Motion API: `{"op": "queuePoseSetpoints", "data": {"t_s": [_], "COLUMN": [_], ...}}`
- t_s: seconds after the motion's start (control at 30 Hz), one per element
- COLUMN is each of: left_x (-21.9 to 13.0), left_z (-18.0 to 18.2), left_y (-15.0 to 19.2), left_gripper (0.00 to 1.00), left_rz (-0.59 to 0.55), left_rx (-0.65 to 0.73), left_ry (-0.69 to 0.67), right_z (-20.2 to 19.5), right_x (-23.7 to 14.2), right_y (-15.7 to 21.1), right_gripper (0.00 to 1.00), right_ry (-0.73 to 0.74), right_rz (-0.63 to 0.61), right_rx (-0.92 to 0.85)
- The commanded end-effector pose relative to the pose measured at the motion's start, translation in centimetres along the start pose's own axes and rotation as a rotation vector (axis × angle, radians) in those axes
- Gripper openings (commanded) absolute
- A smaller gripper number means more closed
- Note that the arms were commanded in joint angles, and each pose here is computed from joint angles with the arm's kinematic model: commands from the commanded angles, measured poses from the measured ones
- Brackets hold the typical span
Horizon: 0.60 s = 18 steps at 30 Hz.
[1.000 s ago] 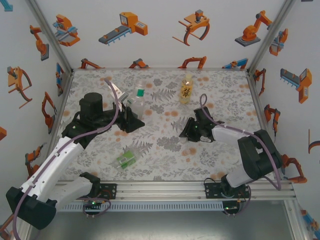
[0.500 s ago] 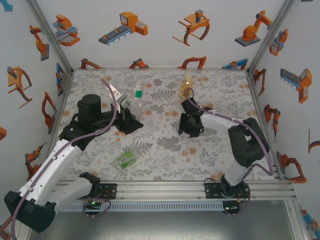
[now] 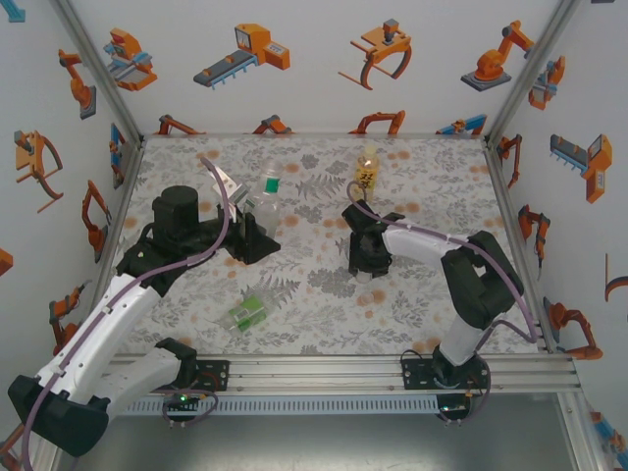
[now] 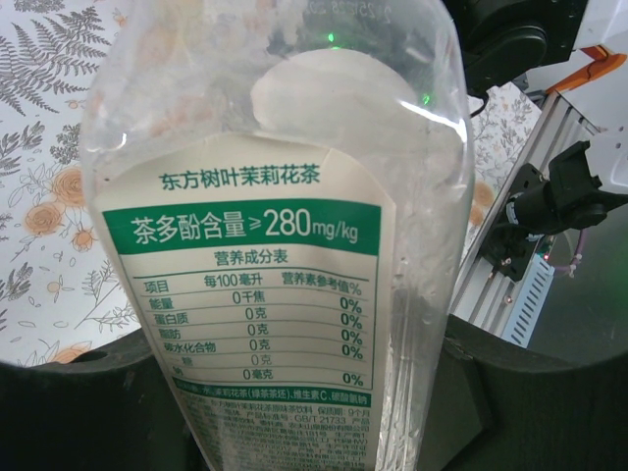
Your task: Screw on the bottle caps
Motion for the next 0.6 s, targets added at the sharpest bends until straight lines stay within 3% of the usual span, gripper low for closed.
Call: {"op": "queuePoseSetpoints", "data": {"t_s": [0.0, 0.4, 0.57], "left_x": [0.0, 0.3, 0.1], "left_z": [0.1, 0.2, 0.0], "left_y": [0.2, 0.1, 0.5], "left_gripper": [0.41, 0.41, 0.40], "left_rz": [-0.003, 0.002, 0.032], "left_rx": [0.014, 0.014, 0.062], "left_ry": [0.002, 0.008, 0.028], "right_z": [0.0, 0.4, 0.5], "right_x": [-0.2, -0.4, -2.3], "right_y": [0.4, 0.2, -0.4], "right_gripper": [0.50, 0.40, 0.35], "right_ry": [0.056, 0.037, 0.011], "right_rz": [0.025, 0.010, -0.033], "right_rx": [-0.025, -0.025, -0.065]}}
Point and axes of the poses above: each hand's point on the last joint's axis, 136 mm out from that joint toward the fingers, its own x axis out along the fingers, its own z axis along the line the jaws close on, y = z × x, the point moved 9 cm from there along -x, back along the fingers, and after that the axes turned 2 degrees about x, right-handed, at the moved point
